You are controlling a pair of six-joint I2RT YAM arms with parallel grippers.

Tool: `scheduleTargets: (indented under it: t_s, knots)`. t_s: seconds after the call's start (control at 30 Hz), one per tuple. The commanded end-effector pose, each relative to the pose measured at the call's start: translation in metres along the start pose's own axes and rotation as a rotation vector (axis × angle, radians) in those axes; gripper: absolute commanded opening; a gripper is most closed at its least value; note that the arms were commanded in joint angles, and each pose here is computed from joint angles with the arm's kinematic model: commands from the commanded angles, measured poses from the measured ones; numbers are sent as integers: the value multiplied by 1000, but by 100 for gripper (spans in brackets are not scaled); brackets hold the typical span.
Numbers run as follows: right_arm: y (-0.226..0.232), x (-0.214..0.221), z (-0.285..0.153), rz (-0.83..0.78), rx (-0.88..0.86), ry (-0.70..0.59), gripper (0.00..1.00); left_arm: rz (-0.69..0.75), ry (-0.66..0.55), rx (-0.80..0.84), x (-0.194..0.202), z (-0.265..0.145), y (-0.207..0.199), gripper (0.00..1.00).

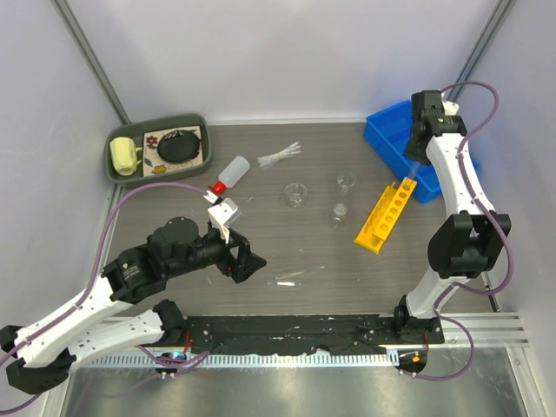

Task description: Organize the chemistry lab equipment

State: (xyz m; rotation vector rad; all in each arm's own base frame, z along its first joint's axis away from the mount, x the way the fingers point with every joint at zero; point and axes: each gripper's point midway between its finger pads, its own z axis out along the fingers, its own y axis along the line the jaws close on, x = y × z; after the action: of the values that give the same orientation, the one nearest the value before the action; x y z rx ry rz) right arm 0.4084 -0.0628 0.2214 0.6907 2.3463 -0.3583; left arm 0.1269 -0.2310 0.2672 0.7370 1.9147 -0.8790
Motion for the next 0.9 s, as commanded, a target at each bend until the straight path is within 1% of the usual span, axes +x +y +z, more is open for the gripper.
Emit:
scheduleTargets:
  t_s: [0.0, 0.43, 0.6, 0.7, 0.77, 0.8, 0.83, 0.87]
  knots:
    - [2, 0, 5, 16, -13, -23, 4, 2, -15, 16, -4, 0, -3, 82]
    - [0, 28, 25, 34, -19, 16, 4, 3, -9, 13, -3, 1, -2, 82]
    - [-1, 30, 27, 41, -20, 15, 4, 1, -6, 8, -2, 2, -1, 82]
    - [-1, 33, 28, 37, -22, 19, 6, 1, -6, 8, -2, 1, -1, 82]
    - [-2, 36, 28, 33, -21, 22, 15, 1, -4, 9, -1, 2, -1, 82]
    - [-3, 36, 28, 33, -19, 21, 22, 2, -1, 7, -1, 2, -1, 82]
    - [-3, 36, 27, 32, -23, 21, 41, 2, 0, 7, -1, 3, -1, 82]
    - [-4, 35, 25, 31, -28, 18, 48, 2, 5, 7, 0, 3, -1, 82]
